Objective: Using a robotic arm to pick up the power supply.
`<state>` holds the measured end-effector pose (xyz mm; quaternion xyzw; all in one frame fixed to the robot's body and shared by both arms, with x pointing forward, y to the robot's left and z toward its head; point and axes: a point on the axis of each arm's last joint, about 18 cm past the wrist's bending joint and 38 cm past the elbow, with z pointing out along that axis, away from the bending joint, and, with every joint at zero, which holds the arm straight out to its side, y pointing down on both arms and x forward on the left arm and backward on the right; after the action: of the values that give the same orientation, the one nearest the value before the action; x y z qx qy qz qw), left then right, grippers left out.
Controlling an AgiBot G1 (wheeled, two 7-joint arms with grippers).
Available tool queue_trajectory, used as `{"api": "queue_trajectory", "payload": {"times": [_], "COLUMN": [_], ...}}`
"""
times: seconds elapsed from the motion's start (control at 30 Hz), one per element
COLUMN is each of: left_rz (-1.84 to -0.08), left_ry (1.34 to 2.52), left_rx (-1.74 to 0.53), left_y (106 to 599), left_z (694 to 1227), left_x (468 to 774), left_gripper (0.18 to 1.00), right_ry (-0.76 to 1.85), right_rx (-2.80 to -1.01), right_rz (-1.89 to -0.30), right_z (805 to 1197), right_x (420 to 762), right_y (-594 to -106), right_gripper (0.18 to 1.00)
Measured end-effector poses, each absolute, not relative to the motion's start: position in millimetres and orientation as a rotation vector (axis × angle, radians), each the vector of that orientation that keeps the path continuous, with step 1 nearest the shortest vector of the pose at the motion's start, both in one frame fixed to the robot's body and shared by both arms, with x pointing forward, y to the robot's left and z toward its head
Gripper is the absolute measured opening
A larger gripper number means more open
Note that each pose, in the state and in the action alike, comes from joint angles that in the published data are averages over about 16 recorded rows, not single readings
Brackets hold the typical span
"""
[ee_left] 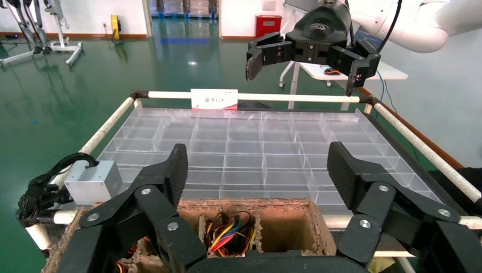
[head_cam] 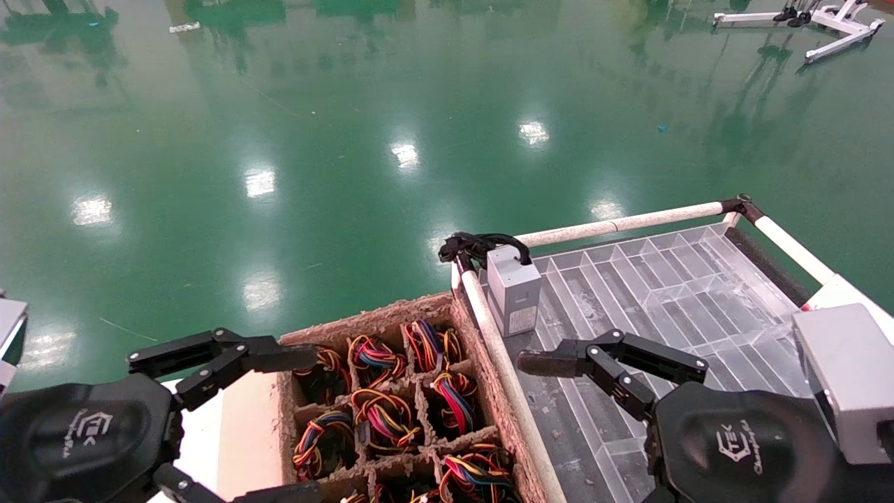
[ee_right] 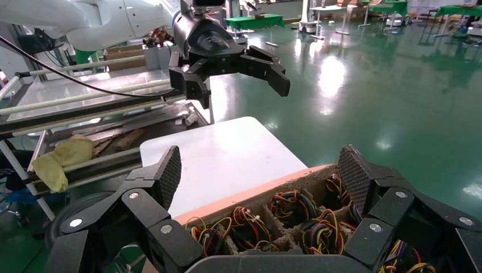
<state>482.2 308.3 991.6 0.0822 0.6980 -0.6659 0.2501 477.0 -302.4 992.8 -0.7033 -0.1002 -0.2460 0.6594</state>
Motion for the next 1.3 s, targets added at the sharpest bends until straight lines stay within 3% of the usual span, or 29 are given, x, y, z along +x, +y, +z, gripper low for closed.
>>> {"api": "queue_trajectory", "payload": {"times": [0.33, 0.6, 1.07, 1.3], "left_rz": [-1.813, -1.813, -1.813, -1.813], "left_ry": [1.900, 1.900, 1.900, 1.900], "left_rx": [0.224, 0.224, 0.224, 0.224], "left_y": [308.3, 308.3, 308.3, 308.3], "left_z": [991.6, 991.6, 991.6, 991.6], "left_x": [482.3, 482.3, 482.3, 482.3], "left_gripper": [0.783, 0.597, 0.306, 0.233], "right_ry": [-0.225, -0.186, -0.120, -0.155], "right_rx": [-1.594, -1.644, -1.933, -2.060], "right_rz": [-0.558, -0.590, -0.713, -0.751], "right_z": [992.5, 985.4, 953.7, 947.1], "right_x": [477.3, 487.9, 536.2, 561.3], "right_y": [-302.7, -304.8, -294.4, -277.6], "right_gripper": [1.001, 1.001, 1.001, 0.995]}}
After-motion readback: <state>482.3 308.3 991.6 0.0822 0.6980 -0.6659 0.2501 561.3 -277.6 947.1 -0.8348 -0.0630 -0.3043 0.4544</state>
